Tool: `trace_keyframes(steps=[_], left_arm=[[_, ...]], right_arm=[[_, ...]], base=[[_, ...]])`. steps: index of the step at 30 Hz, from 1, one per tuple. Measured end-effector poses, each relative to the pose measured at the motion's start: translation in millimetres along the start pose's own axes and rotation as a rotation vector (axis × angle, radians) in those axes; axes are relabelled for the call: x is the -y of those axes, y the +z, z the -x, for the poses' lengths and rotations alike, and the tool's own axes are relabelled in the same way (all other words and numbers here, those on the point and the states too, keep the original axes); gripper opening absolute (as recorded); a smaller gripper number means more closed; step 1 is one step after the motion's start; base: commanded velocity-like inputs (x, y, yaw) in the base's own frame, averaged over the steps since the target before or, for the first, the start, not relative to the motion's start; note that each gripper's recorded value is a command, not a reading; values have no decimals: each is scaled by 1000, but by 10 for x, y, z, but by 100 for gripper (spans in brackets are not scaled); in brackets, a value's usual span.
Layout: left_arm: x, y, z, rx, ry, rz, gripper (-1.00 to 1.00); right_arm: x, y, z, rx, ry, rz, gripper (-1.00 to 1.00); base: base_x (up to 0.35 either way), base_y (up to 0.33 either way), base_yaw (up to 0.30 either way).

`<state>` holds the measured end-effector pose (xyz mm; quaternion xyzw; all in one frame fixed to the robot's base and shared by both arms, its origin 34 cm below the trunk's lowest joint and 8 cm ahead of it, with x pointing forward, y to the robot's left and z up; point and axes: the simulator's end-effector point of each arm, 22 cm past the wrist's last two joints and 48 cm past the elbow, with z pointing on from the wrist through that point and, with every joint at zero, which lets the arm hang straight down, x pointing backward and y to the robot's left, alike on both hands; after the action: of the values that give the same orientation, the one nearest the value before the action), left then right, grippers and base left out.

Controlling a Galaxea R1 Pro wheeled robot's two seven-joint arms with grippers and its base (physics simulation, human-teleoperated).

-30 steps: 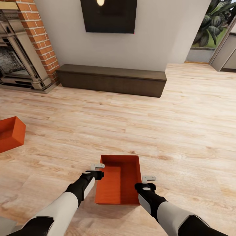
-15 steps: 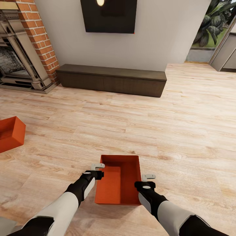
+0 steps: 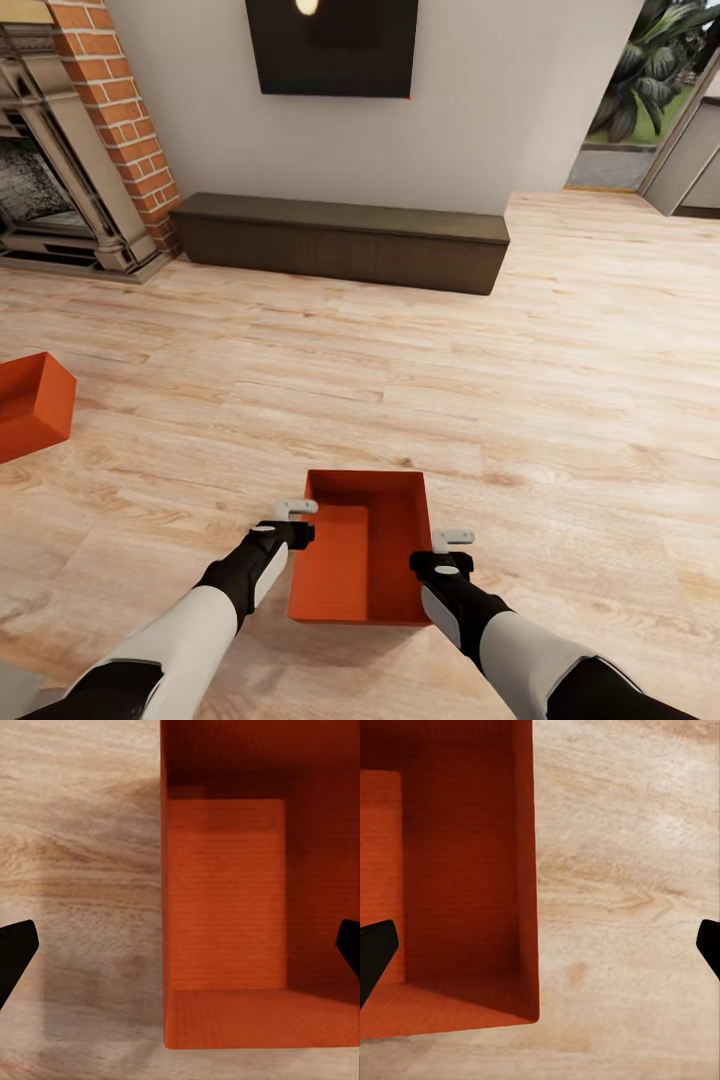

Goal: Move the two storage containers from the living room to the garage. In the garage, place one container on the floor and stack the other container on top of it (either order is fine).

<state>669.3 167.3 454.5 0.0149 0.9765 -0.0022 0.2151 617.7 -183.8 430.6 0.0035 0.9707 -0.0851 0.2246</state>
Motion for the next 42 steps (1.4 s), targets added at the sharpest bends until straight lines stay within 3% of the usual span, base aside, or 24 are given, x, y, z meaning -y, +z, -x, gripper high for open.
trace_keyframes(steps=[5, 18, 42], left_arm=[[-7, 82, -56, -1, 2, 1, 100], [11, 123, -115, 26, -2, -4, 100], [4, 403, -290, 27, -3, -2, 100]], right_arm=[[-16, 78, -57, -17, -7, 4, 100], [-151, 74, 299, 3, -6, 53, 100], [-156, 359, 141, 1, -4, 51, 100]], base=[[0, 0, 0], [0, 0, 0], [0, 0, 0]])
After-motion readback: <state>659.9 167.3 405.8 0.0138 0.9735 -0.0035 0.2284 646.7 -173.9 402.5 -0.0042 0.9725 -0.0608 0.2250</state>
